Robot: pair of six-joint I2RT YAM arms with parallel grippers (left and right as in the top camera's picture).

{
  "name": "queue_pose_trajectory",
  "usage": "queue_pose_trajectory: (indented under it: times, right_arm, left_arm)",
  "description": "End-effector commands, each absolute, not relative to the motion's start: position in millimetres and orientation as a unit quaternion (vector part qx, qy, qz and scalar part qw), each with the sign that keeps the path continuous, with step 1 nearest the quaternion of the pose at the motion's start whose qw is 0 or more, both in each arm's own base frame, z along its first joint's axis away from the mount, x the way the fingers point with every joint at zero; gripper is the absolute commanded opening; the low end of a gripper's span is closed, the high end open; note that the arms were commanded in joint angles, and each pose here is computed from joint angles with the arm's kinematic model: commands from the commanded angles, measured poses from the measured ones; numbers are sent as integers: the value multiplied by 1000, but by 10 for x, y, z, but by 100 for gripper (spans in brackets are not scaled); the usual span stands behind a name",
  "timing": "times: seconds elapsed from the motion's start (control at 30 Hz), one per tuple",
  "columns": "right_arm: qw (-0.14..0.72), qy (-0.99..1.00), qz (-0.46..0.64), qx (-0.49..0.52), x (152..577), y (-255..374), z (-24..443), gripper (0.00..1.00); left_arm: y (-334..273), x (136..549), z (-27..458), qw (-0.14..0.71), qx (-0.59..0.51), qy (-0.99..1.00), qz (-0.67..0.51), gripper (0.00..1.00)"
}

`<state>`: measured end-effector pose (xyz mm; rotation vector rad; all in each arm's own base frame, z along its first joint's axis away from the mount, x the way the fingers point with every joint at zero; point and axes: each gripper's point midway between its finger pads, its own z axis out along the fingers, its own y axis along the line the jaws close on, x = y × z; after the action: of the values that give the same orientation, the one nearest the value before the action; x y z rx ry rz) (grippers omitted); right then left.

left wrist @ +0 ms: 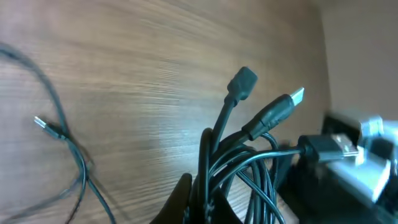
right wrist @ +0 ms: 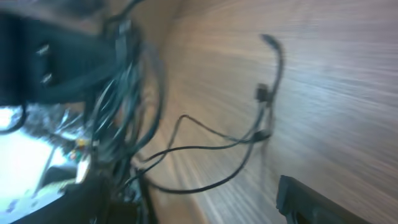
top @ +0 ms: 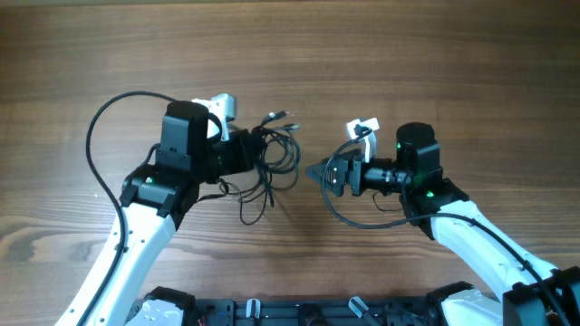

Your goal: Untangle cables

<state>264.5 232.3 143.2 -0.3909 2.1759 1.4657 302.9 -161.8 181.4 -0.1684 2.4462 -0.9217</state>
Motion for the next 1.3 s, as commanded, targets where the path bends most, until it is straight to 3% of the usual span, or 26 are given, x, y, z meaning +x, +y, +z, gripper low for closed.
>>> queue_pose_trajectory:
  times: [0.0, 0.27, 0.4, 0.43, 0.63, 0.9, 1.27]
  right_arm:
    - [225, 768, 568, -190, 2480, 2391, 1526, 91]
    - [247, 781, 531, -217, 2387, 2718, 1445, 99]
    - [318, 792, 477, -208, 2525, 2882, 1446, 98]
    - [336, 801, 455, -197, 2581, 2885, 1415, 89]
    - [330, 807, 450, -193, 2508, 2965, 1377, 5]
    - [238, 902, 350, -86, 2575, 2239, 773, 4]
    - [278, 907, 313, -44, 2676, 1695, 996, 4]
  left_arm:
    - [-1504, 3110, 1822, 213, -260, 869, -362, 4]
    - [-1482, 3089, 1787, 124, -453, 791, -392, 4]
    - [-1516, 2982, 1729, 59, -526, 752, -394, 4]
    - [-1545, 2965, 1739, 48, -527, 748, -400, 4]
    - [-1663, 2897, 1800, -13, -558, 715, -422, 4]
    - [-1124, 3159, 1813, 59, -564, 708, -421, 8]
    - [-308, 3230, 1703, 140, -578, 713, -373, 4]
